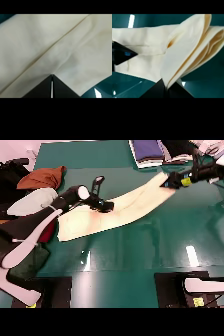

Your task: Fold the shirts.

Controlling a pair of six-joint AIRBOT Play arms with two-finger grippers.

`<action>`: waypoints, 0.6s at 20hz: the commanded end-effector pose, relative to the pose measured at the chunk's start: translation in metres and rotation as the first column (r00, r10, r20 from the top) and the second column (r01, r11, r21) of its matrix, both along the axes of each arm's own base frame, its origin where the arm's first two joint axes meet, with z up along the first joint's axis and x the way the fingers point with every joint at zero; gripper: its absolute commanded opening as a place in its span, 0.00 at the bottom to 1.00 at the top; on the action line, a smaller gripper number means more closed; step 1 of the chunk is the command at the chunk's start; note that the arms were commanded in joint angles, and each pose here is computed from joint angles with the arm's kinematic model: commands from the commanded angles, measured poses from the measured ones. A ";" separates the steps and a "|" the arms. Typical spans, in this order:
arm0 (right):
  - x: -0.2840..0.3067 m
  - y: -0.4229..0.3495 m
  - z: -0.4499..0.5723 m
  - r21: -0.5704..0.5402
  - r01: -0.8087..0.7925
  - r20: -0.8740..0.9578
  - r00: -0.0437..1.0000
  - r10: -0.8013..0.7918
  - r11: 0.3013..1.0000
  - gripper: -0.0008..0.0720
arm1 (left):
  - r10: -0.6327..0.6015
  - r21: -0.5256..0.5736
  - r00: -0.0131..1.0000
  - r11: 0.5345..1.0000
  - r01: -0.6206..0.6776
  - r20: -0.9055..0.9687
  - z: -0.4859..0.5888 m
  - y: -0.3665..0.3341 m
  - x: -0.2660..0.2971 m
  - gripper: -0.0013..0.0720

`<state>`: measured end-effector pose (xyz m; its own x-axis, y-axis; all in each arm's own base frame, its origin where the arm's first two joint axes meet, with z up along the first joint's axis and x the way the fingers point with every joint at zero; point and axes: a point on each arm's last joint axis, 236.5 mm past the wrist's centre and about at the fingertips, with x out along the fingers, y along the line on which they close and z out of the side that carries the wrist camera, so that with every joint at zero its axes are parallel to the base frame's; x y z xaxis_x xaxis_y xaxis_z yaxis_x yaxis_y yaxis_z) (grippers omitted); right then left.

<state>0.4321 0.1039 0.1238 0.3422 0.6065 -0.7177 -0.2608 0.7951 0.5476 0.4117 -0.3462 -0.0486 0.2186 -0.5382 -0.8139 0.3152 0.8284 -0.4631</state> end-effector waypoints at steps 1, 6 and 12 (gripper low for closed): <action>-0.009 0.050 0.067 0.013 -0.075 0.123 0.990 0.073 0.997 0.03 | -0.048 0.008 0.998 0.999 0.048 -0.039 -0.021 -0.025 -0.002 0.06; -0.025 0.102 0.099 0.024 -0.173 0.189 0.968 0.165 0.985 0.03 | -0.065 0.027 0.998 0.997 0.066 -0.007 -0.015 -0.026 0.005 0.06; -0.045 0.151 0.108 0.046 -0.257 0.213 0.947 0.242 0.965 0.03 | -0.017 0.152 0.988 0.988 -0.006 0.152 0.076 0.070 0.055 0.06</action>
